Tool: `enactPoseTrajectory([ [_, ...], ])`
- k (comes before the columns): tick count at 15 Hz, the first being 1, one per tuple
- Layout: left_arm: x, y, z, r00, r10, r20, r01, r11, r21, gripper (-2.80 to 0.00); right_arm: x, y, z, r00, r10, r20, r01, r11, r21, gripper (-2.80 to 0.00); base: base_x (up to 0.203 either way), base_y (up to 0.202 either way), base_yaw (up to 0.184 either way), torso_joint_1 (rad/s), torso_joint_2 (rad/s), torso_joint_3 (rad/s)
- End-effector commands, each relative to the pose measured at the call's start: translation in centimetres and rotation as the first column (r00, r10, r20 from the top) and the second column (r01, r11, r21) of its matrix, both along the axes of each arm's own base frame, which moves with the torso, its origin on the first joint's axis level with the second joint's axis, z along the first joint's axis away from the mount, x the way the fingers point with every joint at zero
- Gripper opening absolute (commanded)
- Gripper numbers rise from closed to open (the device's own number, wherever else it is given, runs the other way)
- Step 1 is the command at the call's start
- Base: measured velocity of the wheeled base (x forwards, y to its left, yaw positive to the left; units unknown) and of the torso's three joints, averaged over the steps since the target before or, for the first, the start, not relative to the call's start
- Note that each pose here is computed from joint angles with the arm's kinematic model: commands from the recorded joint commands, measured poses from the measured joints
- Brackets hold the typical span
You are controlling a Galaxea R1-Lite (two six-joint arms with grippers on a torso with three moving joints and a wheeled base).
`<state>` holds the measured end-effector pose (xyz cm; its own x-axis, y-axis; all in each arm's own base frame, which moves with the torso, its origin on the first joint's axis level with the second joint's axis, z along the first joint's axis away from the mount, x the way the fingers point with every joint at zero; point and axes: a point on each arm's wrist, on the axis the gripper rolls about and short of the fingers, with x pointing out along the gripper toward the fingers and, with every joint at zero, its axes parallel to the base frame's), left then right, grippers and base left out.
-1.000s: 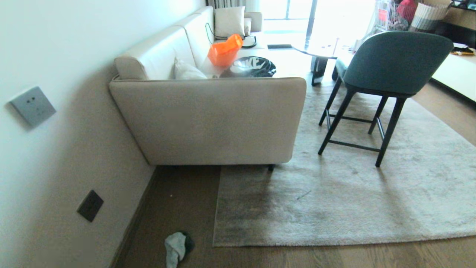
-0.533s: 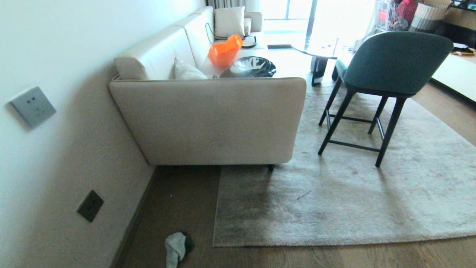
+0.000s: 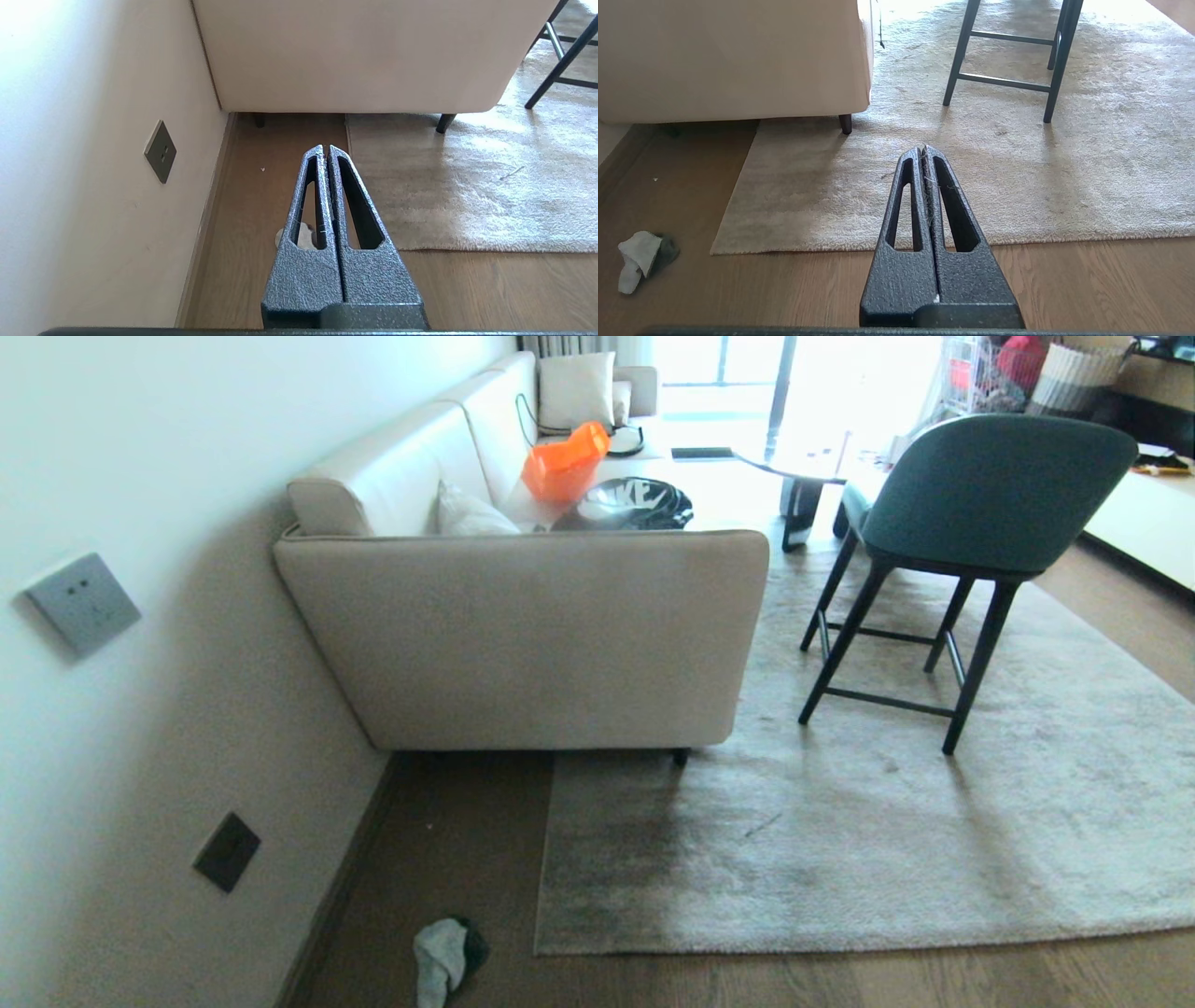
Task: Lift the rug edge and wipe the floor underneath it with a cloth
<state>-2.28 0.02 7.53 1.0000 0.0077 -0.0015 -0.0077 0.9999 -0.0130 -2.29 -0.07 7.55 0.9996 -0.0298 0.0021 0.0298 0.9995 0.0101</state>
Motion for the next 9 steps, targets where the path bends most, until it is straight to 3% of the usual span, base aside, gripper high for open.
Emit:
enactPoseTrajectory([
  [1,0.00,0.00,0.00,1.000,0.000,0.000,0.000,1.000,-0.001,-2.80,0.01,0.00,-0.01,1.000,0.001,-0.002,-0.001,1.000,0.001,-2.80,0.000,0.000,0.000,0.000,0.00,0.000],
  [4,0.00,0.00,0.00,1.000,0.000,0.000,0.000,1.000,-0.001,-2.80,0.01,0.00,0.01,1.000,0.001,-0.001,-0.001,1.000,-0.001,-2.80,0.000,0.000,0.000,-0.001,-0.02,-0.020],
  [9,0.00,0.00,0.00,1.000,0.000,0.000,0.000,1.000,-0.001,-2.80,0.01,0.00,0.01,1.000,0.001,-0.001,-0.001,1.000,0.001,-2.80,0.000,0.000,0.000,-0.023,-0.32,-0.356],
])
